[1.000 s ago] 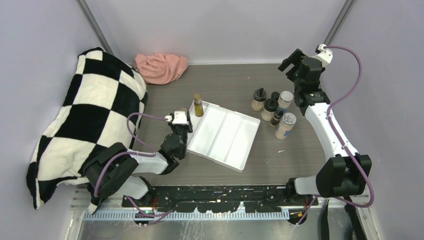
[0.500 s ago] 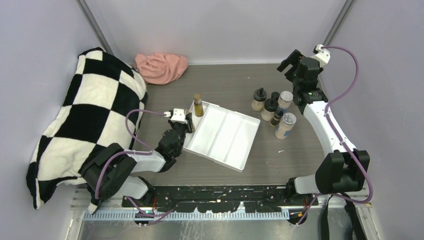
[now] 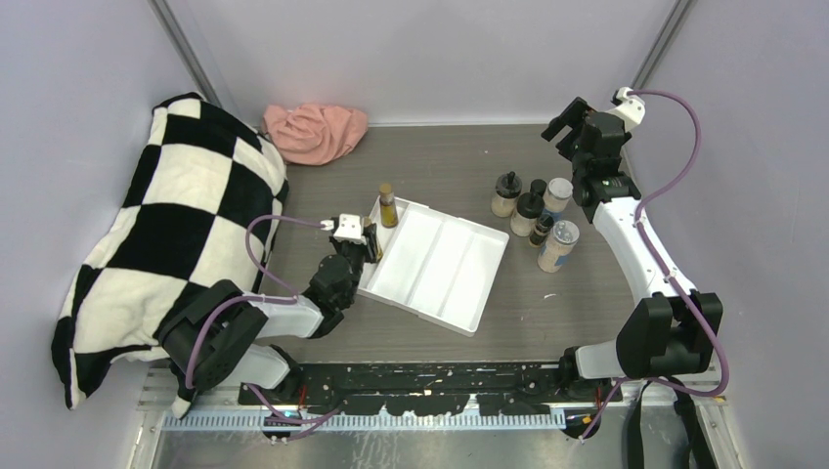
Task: Organize the condiment bottles
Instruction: Place the bottle in the storage box.
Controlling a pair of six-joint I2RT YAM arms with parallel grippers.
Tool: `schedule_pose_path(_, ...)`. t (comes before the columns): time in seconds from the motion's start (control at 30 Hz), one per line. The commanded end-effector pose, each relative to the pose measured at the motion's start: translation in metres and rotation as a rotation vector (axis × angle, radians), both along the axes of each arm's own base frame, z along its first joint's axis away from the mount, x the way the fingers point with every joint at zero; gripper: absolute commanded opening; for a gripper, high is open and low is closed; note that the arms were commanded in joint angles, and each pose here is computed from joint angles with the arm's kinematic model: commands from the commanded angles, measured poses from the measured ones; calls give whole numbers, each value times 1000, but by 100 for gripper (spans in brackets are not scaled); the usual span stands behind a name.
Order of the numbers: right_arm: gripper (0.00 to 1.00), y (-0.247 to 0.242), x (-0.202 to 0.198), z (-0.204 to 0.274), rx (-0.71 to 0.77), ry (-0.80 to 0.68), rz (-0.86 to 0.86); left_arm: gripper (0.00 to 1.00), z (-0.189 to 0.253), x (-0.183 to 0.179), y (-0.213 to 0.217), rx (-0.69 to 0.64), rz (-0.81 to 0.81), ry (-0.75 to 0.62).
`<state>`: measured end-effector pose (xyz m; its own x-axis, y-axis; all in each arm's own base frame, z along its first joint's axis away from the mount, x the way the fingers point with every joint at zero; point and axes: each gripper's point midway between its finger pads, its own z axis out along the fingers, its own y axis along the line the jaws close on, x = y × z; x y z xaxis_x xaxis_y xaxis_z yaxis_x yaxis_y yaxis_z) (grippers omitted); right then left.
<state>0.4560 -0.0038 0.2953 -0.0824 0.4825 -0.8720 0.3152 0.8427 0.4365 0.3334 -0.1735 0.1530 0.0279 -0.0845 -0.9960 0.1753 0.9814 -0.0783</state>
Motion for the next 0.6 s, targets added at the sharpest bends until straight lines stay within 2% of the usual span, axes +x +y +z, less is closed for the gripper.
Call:
schedule_pose_path(0.0, 91, -1, 3, 14, -1, -54, -3, 0, 31, 1, 4, -93, 20, -94)
schedule_pose_path(0.57, 90, -1, 2, 14, 0, -55, -4, 0, 30, 4, 2, -31, 10, -117)
